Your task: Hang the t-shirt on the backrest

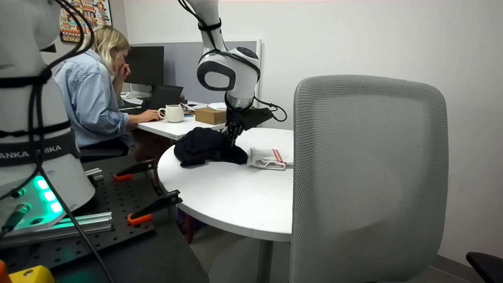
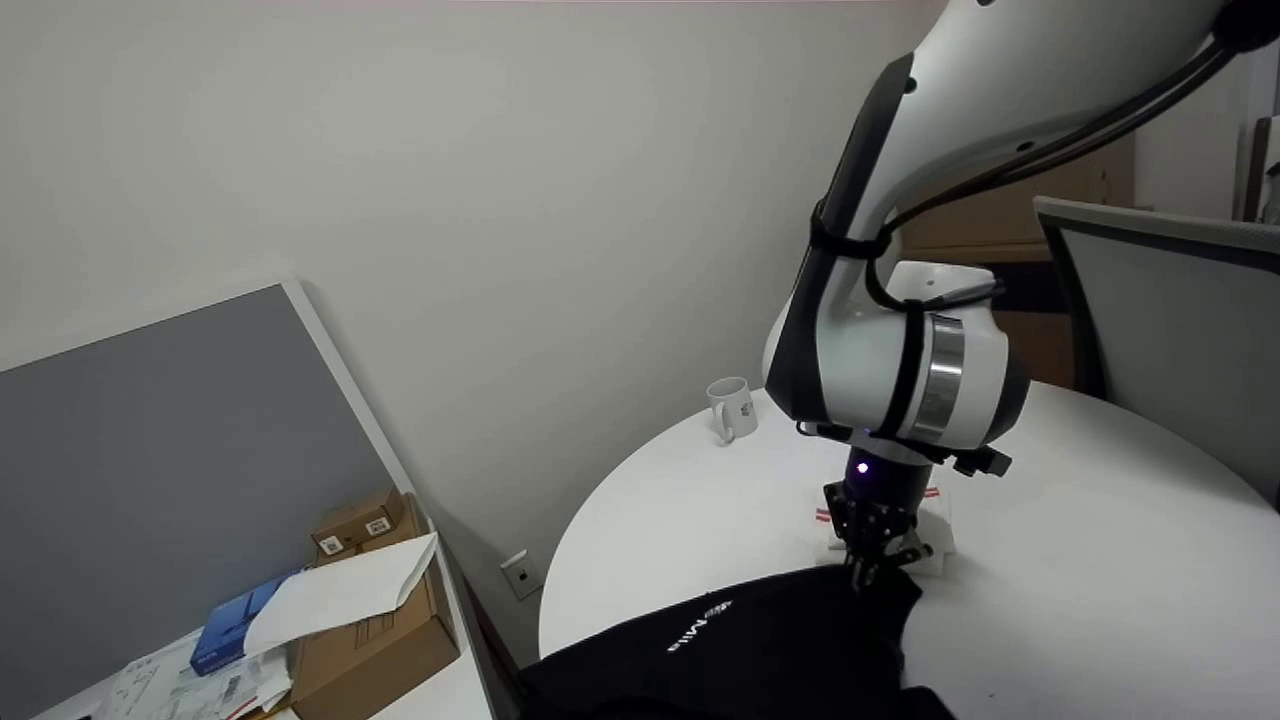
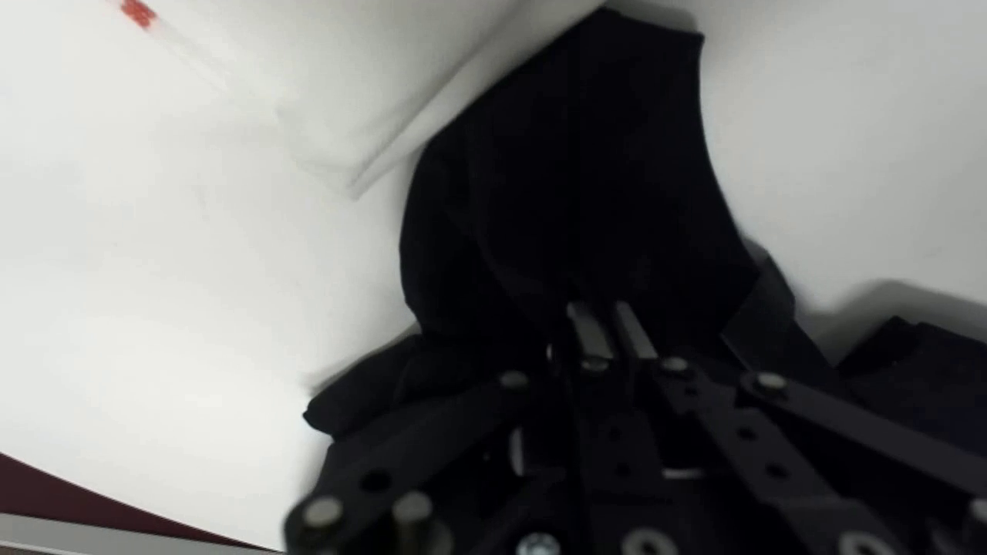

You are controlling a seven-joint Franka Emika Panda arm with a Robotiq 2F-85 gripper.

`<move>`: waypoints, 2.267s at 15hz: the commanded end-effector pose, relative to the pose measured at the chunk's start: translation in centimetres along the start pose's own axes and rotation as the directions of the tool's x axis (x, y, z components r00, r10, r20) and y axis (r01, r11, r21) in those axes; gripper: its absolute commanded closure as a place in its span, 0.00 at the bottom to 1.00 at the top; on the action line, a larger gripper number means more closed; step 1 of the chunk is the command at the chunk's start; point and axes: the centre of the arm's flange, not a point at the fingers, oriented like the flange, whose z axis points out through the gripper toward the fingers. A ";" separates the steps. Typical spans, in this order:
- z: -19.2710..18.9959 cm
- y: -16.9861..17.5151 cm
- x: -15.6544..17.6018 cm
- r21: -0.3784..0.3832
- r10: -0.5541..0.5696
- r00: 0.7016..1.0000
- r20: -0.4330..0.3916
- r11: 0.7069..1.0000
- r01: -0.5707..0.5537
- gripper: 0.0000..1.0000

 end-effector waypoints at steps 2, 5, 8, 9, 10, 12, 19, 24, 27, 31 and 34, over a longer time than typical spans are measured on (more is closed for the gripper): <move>-6.3 1.2 -0.7 -0.068 0.142 0.989 -0.038 0.987 -0.145 0.99; -11.3 2.3 -1.0 -0.111 0.237 0.969 -0.069 0.963 -0.244 0.99; -17.5 2.8 0.8 -0.098 0.280 0.955 -0.101 0.952 -0.290 0.99; -19.5 3.0 1.6 -0.092 0.283 0.953 -0.111 0.951 -0.294 0.99; -21.5 3.4 2.4 -0.092 0.277 0.952 -0.127 0.953 -0.290 0.99; -25.7 4.4 4.3 -0.119 0.258 0.956 -0.143 0.954 -0.275 0.99; -41.6 10.8 10.9 -0.350 0.273 0.933 -0.235 0.871 -0.343 0.99; -52.5 16.7 13.0 -0.533 0.314 0.891 -0.327 0.718 -0.448 0.99; -58.3 19.2 13.3 -0.583 0.336 0.868 -0.366 0.645 -0.495 0.99; -64.3 21.7 10.8 -0.613 0.366 0.828 -0.424 0.557 -0.560 0.99; -66.4 22.9 5.9 -0.601 0.416 0.786 -0.458 0.507 -0.618 0.99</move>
